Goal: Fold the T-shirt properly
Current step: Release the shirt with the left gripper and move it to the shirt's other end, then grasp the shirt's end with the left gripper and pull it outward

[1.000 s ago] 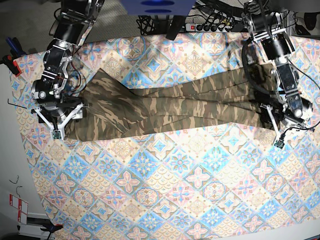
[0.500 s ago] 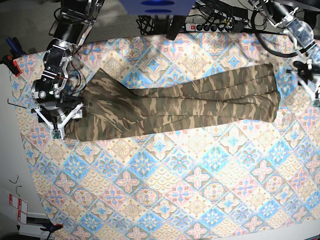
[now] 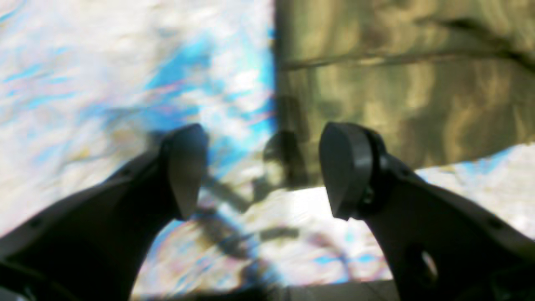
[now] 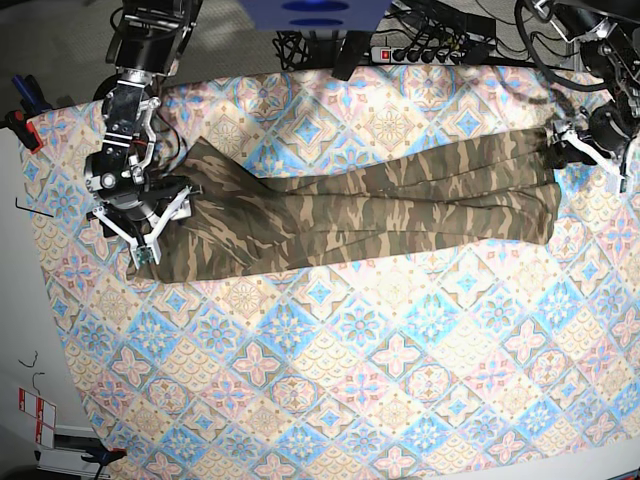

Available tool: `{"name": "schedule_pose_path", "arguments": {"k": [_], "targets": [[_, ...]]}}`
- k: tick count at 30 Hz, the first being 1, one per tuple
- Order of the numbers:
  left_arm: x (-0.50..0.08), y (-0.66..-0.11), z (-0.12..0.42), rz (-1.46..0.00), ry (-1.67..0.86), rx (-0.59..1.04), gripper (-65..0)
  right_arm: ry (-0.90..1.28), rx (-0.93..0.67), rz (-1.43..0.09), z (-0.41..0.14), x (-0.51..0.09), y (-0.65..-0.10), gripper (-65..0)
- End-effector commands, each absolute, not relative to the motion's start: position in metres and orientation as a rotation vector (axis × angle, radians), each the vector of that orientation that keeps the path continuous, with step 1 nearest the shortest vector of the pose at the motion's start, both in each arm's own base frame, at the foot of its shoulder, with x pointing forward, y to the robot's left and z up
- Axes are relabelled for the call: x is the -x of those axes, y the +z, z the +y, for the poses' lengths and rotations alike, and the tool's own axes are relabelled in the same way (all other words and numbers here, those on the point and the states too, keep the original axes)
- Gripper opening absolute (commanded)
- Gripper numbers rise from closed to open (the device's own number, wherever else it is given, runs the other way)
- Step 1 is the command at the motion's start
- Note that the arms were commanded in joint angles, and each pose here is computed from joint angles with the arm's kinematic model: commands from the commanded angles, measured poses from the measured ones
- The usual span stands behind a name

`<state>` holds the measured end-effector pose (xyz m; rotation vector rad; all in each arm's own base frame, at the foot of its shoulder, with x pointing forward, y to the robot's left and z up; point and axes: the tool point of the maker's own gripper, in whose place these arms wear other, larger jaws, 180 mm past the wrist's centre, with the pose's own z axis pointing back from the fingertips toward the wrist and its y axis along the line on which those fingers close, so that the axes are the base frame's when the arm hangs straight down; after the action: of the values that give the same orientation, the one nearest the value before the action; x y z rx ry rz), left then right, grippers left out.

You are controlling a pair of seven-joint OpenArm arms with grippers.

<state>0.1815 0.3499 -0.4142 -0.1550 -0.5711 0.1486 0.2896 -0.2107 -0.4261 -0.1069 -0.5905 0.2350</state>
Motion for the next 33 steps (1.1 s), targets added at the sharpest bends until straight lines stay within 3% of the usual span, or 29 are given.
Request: {"name": "schedule_pose_path", "arguments": {"k": [1, 20, 33], "targets": [[-0.189, -0.405, 0.357, -0.610, 0.142, 0.152, -21.8, 0.232, 0.116, -0.655, -0.213, -0.305, -0.410, -21.7], [-0.201, -0.467, 0.353, -0.698, 0.407, 0.316, -23.5, 0.230, 0.124, -0.651, -0.217, -0.304, -0.411, -21.7], [-0.234, -0.472, 0.309, -0.693, 0.327, 0.401, -23.5, 0.230, 0.124, -0.650, -0.217, -0.303, -0.411, -21.7]]}}
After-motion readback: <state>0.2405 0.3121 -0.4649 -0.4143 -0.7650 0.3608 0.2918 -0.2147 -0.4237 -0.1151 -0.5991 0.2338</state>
